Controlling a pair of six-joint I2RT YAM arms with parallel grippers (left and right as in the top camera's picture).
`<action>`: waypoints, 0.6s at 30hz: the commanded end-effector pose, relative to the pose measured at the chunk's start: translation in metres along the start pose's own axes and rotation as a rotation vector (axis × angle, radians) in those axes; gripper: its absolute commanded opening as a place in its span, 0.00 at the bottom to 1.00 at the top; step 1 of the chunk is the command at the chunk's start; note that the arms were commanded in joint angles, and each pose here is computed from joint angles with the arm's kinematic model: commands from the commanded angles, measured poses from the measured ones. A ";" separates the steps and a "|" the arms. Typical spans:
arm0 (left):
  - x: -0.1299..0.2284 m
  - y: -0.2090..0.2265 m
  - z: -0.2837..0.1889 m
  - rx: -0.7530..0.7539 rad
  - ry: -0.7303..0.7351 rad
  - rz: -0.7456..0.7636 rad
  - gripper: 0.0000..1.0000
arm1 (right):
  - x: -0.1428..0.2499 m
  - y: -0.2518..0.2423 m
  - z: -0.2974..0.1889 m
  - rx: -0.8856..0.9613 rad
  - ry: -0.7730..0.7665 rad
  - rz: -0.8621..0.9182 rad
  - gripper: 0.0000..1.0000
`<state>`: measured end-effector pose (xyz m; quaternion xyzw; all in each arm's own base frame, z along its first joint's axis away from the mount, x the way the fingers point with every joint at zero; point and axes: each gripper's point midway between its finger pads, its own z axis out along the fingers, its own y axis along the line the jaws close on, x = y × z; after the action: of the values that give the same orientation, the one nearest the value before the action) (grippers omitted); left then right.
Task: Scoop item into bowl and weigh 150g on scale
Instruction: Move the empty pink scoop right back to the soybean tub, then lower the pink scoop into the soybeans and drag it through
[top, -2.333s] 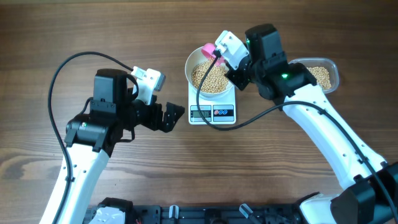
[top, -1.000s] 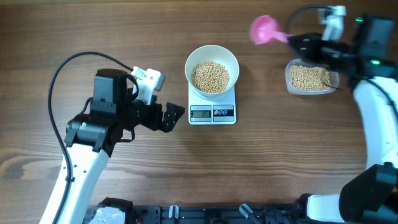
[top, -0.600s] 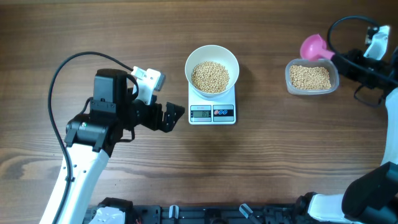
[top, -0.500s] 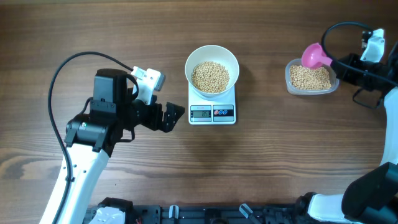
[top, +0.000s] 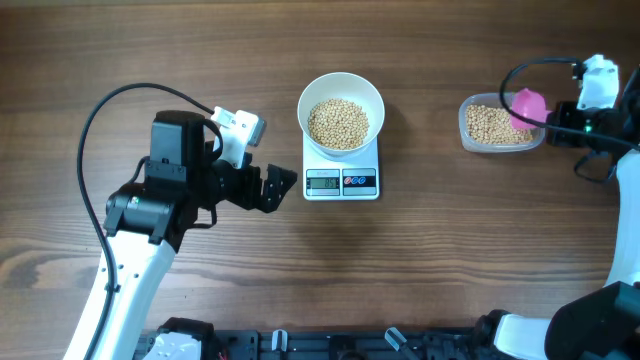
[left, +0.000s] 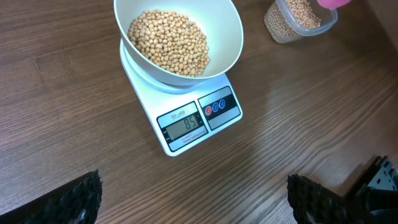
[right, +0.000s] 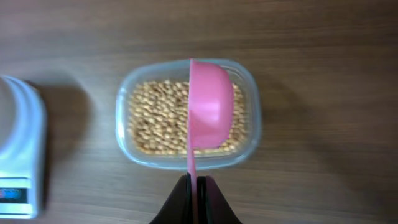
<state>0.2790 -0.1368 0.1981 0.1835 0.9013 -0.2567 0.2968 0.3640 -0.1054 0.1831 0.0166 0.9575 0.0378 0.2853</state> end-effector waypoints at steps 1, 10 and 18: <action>0.000 0.000 0.001 0.010 0.000 -0.014 1.00 | 0.003 -0.002 0.006 0.075 0.044 -0.103 0.04; 0.000 0.000 0.001 0.010 0.000 -0.013 1.00 | 0.012 0.000 0.029 0.201 0.153 -0.191 0.04; 0.000 0.000 0.001 0.010 0.000 -0.013 1.00 | 0.016 0.001 0.037 0.188 0.178 -0.188 0.04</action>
<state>0.2790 -0.1368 0.1982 0.1835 0.9013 -0.2566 0.2970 0.3721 -0.0977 0.1527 -0.0441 0.9729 -0.0685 0.2163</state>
